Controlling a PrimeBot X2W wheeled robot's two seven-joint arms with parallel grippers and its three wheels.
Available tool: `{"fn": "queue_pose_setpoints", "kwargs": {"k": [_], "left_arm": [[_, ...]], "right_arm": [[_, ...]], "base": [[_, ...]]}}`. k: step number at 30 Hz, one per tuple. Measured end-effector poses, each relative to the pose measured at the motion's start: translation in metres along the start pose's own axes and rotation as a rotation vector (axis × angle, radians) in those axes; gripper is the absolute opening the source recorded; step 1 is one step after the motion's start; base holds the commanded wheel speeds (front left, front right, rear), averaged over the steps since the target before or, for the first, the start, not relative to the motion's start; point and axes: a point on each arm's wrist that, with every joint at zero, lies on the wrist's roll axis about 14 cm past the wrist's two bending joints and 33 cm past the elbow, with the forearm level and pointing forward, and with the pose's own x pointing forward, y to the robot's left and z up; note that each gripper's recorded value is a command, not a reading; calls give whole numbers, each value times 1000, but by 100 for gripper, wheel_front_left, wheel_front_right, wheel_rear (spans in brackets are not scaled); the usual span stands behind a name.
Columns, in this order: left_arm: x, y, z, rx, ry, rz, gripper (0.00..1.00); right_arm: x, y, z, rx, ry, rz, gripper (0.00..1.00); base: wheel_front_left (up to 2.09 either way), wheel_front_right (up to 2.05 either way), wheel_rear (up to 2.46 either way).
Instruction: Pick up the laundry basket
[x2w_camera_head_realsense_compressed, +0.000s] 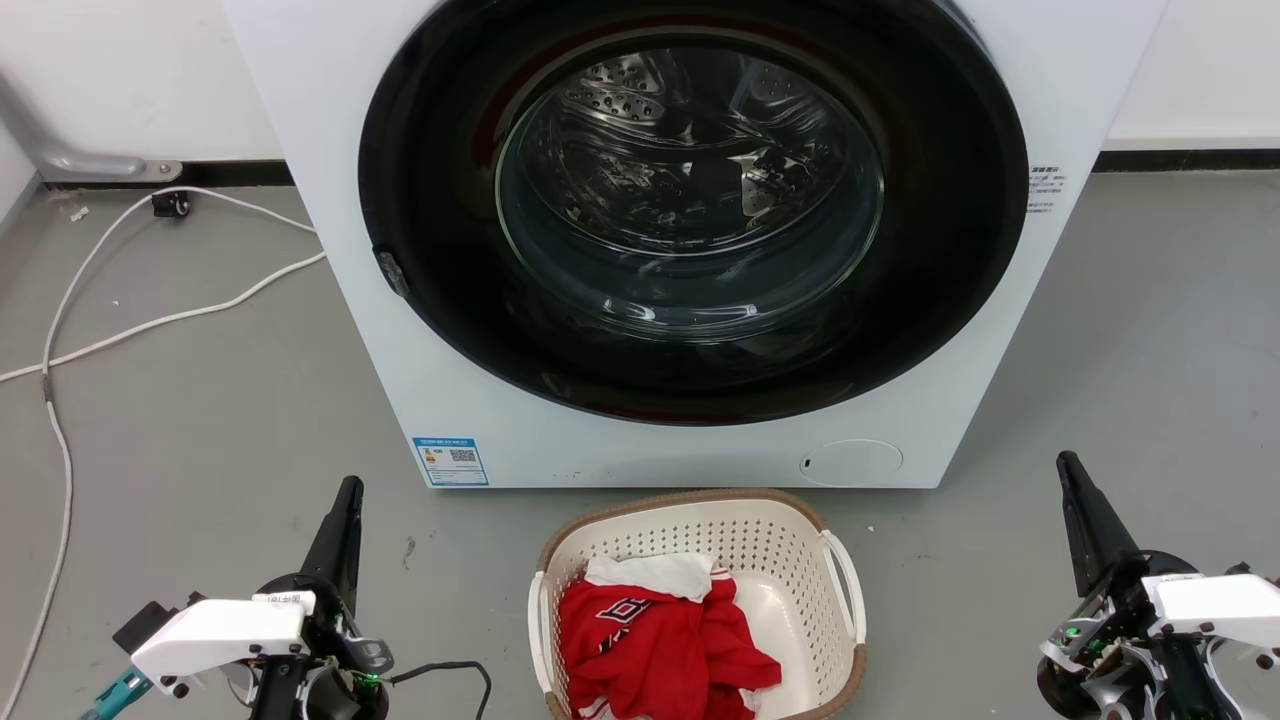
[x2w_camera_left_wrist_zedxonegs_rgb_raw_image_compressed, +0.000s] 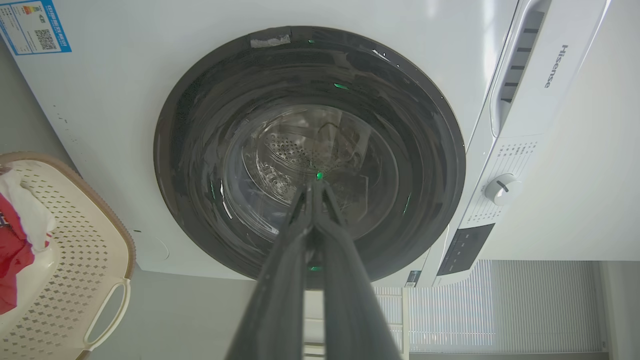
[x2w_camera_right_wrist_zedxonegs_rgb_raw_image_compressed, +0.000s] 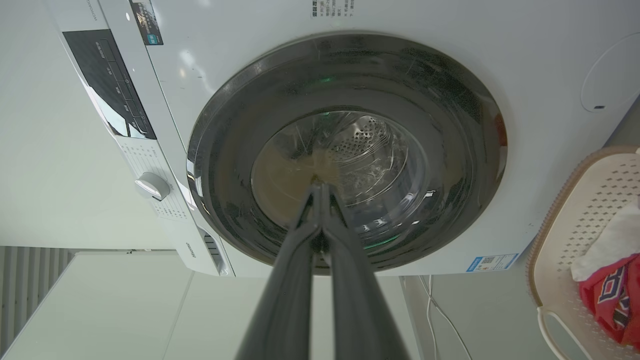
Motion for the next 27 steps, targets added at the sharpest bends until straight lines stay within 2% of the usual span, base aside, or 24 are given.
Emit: {"fn": "queue_pose_setpoints", "kwargs": {"k": [27], "left_arm": [[0, 0, 0, 0, 0, 0, 0]], "right_arm": [[0, 0, 0, 0, 0, 0, 0]], "base": [[0, 0, 0]]}}
